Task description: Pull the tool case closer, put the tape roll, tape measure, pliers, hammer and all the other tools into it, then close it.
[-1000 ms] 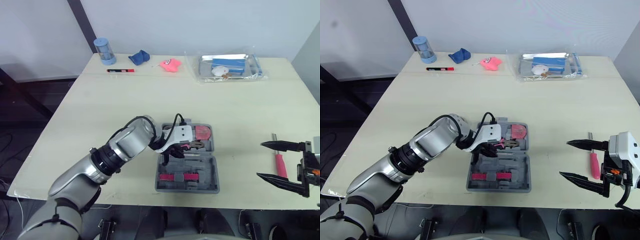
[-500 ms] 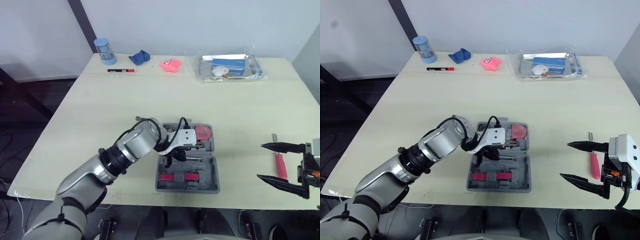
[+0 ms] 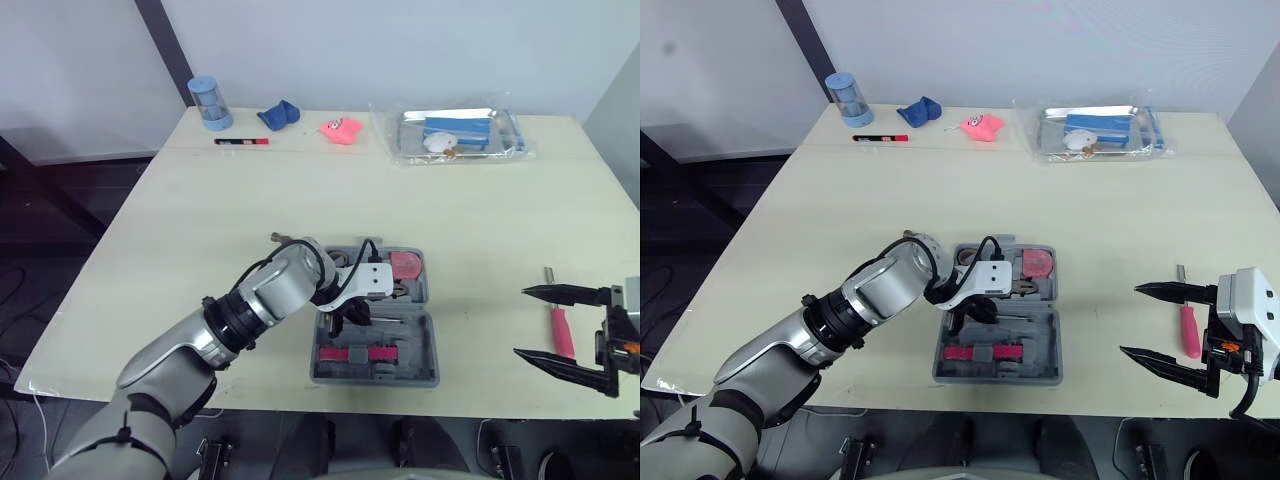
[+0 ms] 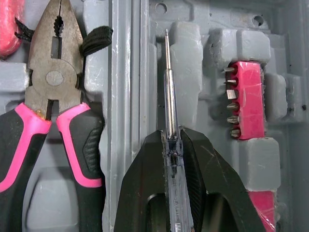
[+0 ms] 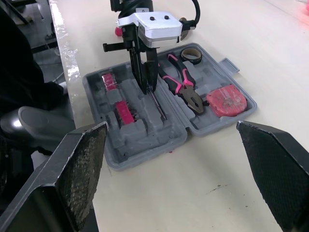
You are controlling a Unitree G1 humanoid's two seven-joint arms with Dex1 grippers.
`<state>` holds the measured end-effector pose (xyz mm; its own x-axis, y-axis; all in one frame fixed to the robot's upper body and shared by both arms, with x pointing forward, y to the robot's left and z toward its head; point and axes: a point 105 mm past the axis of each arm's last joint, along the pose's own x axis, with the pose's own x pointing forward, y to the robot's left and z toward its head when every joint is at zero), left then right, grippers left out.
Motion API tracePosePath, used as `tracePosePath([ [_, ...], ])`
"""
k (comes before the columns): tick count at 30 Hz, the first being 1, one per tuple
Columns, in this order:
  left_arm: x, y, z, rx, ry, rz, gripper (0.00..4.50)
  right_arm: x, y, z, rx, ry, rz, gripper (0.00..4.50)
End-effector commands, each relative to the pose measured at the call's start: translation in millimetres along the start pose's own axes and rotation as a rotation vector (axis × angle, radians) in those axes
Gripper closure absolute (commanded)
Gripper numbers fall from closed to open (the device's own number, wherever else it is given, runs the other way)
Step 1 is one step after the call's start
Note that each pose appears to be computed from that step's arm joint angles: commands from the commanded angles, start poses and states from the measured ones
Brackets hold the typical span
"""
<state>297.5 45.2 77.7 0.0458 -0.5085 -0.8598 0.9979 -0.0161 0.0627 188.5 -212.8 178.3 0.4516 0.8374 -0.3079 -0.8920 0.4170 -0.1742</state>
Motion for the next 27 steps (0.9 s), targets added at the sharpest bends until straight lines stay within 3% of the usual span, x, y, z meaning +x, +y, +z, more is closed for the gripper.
tracePosePath([
  [1,-5.2,1.9,2.8,0.018,0.014,0.016,4.50,-1.2,0.6,6.0,-0.030,-0.017,-0.008,0.00],
  [27,-4.9,10.5,6.0,0.102,0.057,0.046,4.50,3.3,3.7,5.7,-0.021,-0.022,-0.008,0.00],
])
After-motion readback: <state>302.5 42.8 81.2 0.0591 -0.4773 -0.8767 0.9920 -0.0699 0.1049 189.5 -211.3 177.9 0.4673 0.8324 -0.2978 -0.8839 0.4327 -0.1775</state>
